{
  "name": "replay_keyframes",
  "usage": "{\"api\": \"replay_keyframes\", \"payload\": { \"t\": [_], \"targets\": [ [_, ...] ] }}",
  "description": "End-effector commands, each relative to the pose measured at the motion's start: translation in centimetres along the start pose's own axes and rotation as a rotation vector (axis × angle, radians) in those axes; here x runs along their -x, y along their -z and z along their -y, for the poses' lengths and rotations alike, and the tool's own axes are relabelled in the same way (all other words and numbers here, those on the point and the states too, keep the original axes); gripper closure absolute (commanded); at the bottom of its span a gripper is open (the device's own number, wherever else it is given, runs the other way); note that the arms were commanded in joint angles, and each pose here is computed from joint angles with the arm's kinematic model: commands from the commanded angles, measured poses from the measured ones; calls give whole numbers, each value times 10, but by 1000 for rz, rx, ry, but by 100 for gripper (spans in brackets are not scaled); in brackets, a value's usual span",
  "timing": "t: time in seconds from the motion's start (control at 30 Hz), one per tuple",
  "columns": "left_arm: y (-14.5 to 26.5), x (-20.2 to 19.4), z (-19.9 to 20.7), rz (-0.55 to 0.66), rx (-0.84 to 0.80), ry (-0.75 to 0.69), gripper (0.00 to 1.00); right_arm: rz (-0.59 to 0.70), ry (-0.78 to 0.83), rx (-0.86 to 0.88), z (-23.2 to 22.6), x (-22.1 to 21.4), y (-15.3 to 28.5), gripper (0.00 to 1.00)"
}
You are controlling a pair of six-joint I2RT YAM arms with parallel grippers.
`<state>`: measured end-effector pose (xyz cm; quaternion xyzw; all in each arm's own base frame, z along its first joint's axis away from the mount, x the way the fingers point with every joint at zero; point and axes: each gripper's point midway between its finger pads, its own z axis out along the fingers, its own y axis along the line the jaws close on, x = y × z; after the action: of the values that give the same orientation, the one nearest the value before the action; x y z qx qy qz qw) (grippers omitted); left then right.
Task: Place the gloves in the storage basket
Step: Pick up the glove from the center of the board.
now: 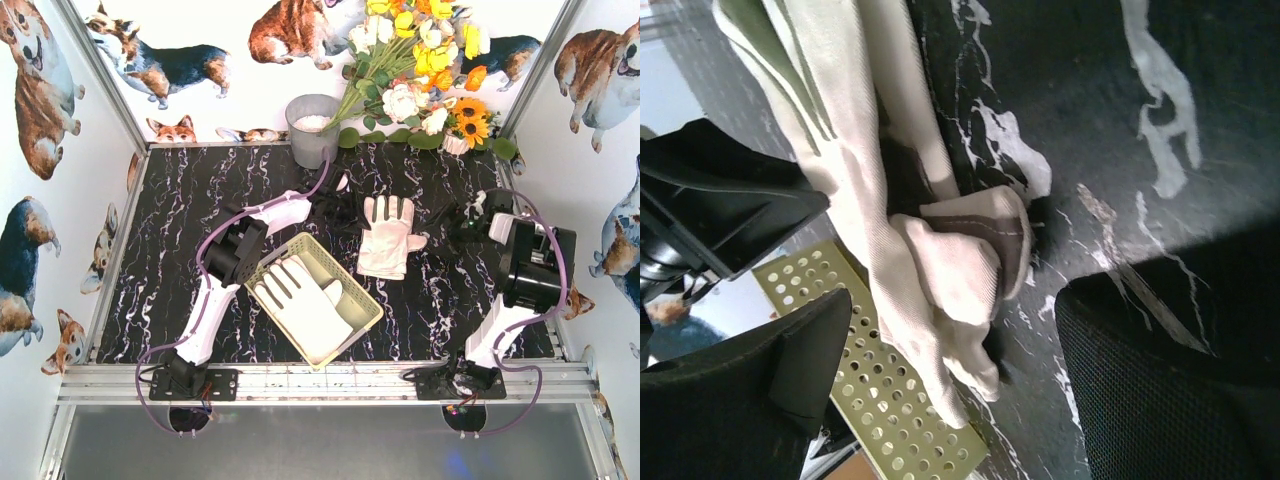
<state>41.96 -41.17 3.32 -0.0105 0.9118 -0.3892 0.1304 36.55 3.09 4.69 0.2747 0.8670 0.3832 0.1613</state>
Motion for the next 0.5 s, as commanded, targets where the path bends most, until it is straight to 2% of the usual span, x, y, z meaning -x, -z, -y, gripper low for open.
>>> {"api": "replay_keyframes", "payload": {
  "t": [0.0, 0.33, 0.47],
  "targets": [
    [-11, -5, -11, -25, 1, 4, 68, -3, 31, 27, 3, 1, -17, 15],
    [-19, -16, -21, -43, 7, 32, 73, -76, 36, 22, 0, -24, -55, 17],
    [-21, -23, -25, -54, 19, 33, 76, -80, 35, 19, -1, -27, -66, 21]
  ]
}}
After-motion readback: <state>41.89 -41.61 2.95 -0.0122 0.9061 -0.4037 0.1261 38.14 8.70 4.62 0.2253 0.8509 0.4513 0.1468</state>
